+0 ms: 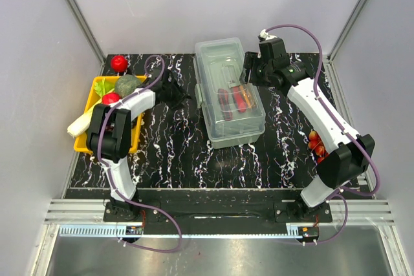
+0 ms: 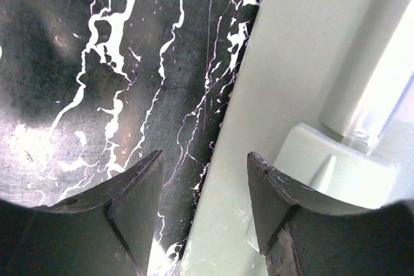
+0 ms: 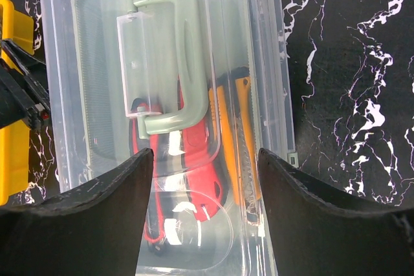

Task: Pack the tool kit

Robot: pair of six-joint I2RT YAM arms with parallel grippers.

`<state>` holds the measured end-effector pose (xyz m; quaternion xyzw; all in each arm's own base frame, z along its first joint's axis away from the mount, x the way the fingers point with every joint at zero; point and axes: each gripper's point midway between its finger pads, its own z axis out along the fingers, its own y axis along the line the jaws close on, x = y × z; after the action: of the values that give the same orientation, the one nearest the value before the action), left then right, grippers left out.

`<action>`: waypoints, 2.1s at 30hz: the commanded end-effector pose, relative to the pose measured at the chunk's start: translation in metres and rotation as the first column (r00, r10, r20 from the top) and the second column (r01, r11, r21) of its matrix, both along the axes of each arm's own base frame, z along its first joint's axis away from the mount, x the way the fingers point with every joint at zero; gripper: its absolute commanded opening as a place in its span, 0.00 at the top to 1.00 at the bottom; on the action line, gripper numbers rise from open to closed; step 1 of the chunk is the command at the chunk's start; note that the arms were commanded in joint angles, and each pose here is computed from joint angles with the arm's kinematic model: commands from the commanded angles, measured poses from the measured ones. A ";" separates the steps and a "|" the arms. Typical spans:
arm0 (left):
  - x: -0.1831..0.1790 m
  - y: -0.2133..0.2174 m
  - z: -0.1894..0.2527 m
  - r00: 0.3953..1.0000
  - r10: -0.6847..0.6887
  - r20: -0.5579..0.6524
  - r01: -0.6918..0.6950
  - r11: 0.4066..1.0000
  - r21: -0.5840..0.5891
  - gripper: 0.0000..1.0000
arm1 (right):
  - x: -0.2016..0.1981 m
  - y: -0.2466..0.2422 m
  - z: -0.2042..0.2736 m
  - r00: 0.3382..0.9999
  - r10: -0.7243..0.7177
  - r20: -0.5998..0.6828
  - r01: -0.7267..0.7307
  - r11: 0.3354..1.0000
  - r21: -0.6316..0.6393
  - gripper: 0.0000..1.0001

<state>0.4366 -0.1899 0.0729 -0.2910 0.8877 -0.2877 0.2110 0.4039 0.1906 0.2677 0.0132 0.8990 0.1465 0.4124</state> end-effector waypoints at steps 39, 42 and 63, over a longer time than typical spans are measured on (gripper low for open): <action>0.005 -0.080 0.038 0.944 -0.286 0.162 0.312 0.935 -0.167 0.50 | -0.022 0.018 -0.079 0.972 0.104 -0.211 -0.106 0.994 -0.002 0.35; 0.007 -0.086 0.047 0.930 -0.285 0.230 0.332 0.922 -0.198 0.50 | -0.023 0.018 -0.083 0.970 0.107 -0.218 -0.109 0.994 0.001 0.35; -0.008 0.066 0.115 0.935 -0.189 0.301 0.092 0.947 0.308 0.05 | 0.012 -0.021 0.030 0.992 -0.092 0.091 0.097 0.994 -0.049 0.06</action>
<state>0.4375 -0.1661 0.1209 -0.1818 0.9039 -0.2738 0.2737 0.4081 0.1804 0.2347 0.0211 0.9175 0.1014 0.3841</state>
